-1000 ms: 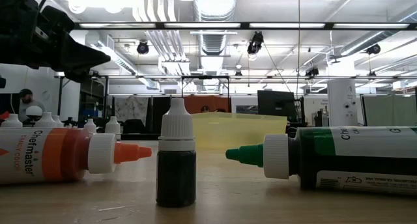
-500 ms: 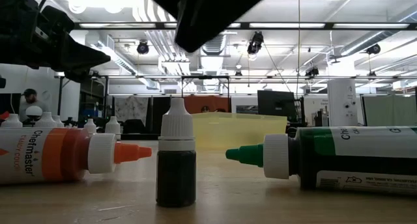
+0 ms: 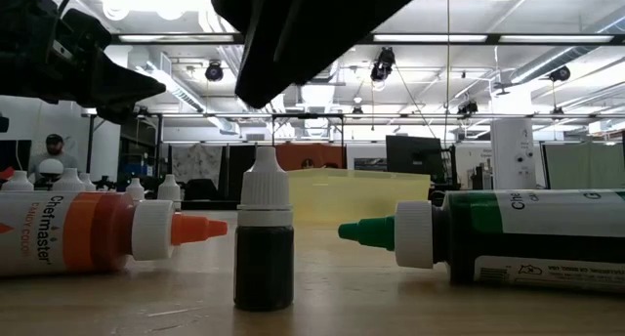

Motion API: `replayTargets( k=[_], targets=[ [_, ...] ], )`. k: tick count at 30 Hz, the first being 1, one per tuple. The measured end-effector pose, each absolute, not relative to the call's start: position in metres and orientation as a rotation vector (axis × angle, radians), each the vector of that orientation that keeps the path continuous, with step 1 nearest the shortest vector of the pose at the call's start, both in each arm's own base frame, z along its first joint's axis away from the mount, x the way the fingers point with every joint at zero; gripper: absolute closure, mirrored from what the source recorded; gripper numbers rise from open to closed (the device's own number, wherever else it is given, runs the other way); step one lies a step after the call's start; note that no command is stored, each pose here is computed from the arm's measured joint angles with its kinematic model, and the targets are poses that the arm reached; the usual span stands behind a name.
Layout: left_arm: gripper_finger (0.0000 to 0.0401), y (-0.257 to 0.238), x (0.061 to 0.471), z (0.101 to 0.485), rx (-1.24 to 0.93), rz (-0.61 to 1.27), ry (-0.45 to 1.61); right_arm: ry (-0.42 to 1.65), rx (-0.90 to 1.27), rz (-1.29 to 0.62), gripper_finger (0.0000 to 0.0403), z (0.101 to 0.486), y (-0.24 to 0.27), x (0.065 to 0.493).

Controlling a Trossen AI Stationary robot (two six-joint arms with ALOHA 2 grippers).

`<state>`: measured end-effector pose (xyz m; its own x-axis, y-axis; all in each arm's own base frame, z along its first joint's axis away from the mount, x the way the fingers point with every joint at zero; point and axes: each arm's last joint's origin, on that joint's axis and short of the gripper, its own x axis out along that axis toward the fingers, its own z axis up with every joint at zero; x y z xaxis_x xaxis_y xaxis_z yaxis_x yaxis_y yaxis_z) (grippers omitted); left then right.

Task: Pick & Place food coloring
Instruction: Put the small black food coloring bottle into the yellow bin

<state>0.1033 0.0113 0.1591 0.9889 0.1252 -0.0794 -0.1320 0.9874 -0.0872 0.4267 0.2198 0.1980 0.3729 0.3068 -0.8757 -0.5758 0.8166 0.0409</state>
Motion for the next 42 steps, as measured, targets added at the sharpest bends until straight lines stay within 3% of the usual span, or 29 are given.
replayTargets(
  k=[10,42],
  targets=[
    [0.0401,0.011,0.103,0.159,-0.092,0.13,0.074,1.032,-0.285,0.574,0.025,0.181,0.219,0.426],
    [0.0401,0.011,0.103,0.159,-0.092,0.129,0.074,0.987,-0.238,0.56,0.025,0.158,0.215,0.426]
  ],
)
